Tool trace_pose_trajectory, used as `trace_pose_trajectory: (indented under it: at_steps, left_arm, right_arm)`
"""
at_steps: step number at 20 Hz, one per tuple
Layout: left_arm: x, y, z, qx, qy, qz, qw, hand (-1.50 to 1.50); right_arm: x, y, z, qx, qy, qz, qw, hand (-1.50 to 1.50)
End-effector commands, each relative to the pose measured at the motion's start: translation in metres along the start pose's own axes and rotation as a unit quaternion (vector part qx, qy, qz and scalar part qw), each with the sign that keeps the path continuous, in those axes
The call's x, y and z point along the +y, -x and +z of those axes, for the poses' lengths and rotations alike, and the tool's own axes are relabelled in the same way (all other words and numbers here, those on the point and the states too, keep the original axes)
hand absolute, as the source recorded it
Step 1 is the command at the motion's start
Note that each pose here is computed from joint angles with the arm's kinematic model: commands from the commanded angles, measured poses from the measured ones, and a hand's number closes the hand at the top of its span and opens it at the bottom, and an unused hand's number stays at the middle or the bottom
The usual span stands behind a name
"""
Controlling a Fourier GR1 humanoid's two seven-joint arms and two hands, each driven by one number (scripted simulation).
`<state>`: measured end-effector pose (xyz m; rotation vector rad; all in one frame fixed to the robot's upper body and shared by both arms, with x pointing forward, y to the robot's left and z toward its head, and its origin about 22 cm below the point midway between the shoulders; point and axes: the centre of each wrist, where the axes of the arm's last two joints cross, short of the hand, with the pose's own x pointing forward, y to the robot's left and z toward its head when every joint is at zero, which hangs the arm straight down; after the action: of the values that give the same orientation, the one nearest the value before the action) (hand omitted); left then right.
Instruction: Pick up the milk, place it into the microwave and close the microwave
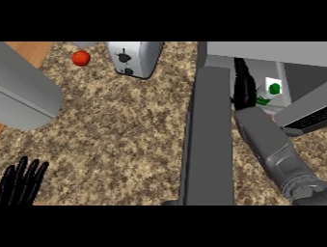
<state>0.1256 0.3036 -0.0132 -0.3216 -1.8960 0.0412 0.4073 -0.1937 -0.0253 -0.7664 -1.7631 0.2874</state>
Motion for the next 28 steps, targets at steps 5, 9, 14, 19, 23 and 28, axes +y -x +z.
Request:
trace_pose_trajectory:
  at_steps: [5, 9, 14, 19, 23, 28]
  left_arm:
    - [-0.01, -0.002, 0.007, 0.008, -0.005, 0.001, 1.0, -1.5]
    - [-0.003, -0.007, 0.018, 0.013, -0.009, -0.001, 0.9999, -1.5]
    - [0.0, -0.021, 0.017, -0.001, -0.016, -0.001, 0.9999, -1.5]
    - [-0.008, -0.014, 0.032, 0.023, -0.016, -0.007, 0.9996, -1.5]
    - [-0.023, -0.004, 0.038, 0.037, -0.006, -0.003, 0.9993, -1.5]
    - [-0.018, -0.002, 0.04, 0.055, 0.024, -0.012, 0.9981, -1.5]
  right_arm:
    - [0.003, 0.025, 0.03, 0.009, -0.025, -0.142, 0.989, -1.5]
    - [0.007, 0.043, 0.057, 0.018, -0.027, -0.183, 0.983, -1.5]
    - [0.012, 0.05, 0.074, 0.01, -0.028, -0.201, 0.979, -1.5]
    - [0.005, 0.078, 0.114, 0.002, -0.036, -0.227, 0.973, -1.5]
    - [0.004, 0.089, 0.134, 0.001, -0.052, -0.263, 0.963, -1.5]
    - [0.002, 0.096, 0.154, 0.004, -0.1, -0.282, 0.954, -1.5]
